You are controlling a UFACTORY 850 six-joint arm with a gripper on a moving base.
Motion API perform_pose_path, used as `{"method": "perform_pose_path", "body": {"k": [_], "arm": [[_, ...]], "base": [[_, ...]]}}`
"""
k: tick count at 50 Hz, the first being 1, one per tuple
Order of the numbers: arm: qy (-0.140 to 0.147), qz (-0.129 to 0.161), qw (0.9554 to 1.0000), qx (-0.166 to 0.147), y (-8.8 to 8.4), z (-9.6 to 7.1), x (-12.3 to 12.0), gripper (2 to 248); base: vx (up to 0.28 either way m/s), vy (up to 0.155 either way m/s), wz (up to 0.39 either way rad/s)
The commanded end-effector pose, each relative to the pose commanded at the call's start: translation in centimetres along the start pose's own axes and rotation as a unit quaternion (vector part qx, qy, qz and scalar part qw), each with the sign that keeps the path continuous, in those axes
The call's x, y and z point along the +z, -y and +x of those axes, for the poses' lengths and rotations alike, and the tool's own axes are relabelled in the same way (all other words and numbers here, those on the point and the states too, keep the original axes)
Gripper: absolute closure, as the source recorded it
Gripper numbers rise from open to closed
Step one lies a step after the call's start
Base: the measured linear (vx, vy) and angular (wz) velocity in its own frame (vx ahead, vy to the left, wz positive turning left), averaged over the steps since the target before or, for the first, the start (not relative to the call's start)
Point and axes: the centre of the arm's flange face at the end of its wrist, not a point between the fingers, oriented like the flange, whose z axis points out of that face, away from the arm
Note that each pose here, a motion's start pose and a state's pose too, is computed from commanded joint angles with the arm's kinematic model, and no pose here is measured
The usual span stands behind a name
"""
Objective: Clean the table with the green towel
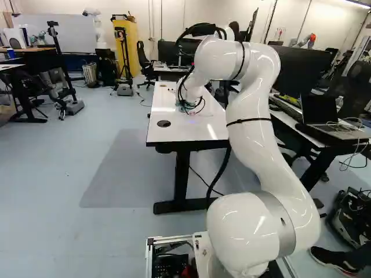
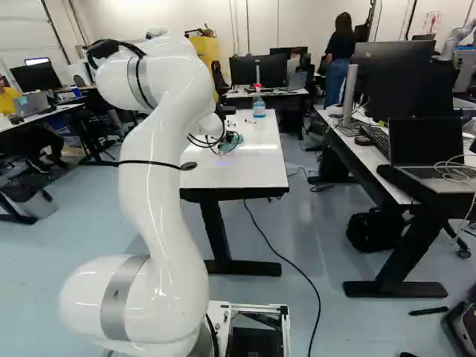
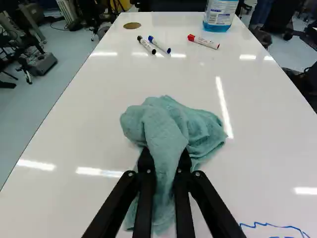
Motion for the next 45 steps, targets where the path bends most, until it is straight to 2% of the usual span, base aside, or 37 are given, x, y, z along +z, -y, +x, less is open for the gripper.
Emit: {"method": "perform_pose_path", "body": {"k": [16,45], "arm": [[0.013,0.004,0.9999,-0.003,0.7,-1.2,-2.4,207],[0.021,0.028,0.9991,-0.021,4.8,-2.1,-4.2,207]], "base": [[0.0,0.0,0.0],[0.0,0.0,0.0]]}}
